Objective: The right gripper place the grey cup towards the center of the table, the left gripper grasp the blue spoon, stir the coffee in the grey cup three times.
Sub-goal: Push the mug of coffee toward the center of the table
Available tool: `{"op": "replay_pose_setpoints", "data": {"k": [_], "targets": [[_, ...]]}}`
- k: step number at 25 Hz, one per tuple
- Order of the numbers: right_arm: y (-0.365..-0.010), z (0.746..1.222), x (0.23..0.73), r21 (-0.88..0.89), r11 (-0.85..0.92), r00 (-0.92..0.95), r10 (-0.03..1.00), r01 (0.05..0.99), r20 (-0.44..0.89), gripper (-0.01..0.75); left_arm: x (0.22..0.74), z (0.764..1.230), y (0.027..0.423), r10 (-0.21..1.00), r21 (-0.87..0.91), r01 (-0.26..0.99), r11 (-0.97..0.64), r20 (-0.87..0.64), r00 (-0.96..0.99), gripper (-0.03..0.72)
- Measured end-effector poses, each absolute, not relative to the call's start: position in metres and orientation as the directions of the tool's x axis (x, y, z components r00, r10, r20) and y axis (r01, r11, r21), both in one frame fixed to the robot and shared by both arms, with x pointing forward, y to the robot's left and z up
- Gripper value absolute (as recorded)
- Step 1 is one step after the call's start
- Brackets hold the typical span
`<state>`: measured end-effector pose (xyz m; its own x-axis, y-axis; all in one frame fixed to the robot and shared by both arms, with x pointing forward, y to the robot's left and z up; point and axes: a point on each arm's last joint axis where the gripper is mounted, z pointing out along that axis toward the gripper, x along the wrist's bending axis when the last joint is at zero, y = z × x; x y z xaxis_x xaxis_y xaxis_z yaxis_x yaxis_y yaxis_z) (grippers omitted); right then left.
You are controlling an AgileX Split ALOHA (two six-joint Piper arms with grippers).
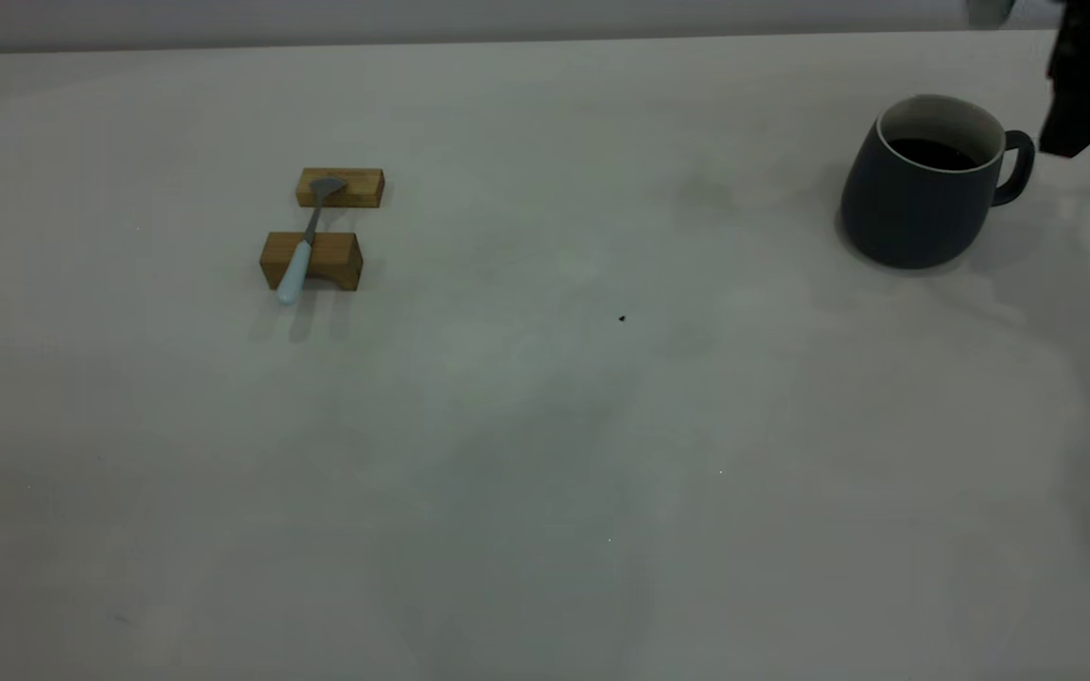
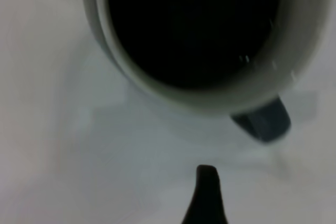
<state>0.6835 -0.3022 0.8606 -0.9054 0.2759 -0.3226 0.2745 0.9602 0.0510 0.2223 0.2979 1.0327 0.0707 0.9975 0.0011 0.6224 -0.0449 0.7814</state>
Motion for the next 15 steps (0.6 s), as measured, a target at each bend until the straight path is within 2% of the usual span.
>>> {"op": "replay_pose_setpoints", "data": {"k": [9, 15], "targets": [[-0.29, 0.83, 0.69, 0.003, 0.996, -0.925, 0.085, 0.09, -0.369, 0.667, 0.222, 1.033, 0.298, 0.998, 0.781, 0.623, -0.044, 0.0, 0.07, 0.432], [-0.275, 0.826, 0.691, -0.003, 0.999, -0.924, 0.029, 0.032, -0.382, 0.623, 0.222, 1.033, 0.298, 0.998, 0.781, 0.623, -0.044, 0.0, 0.07, 0.432]]}}
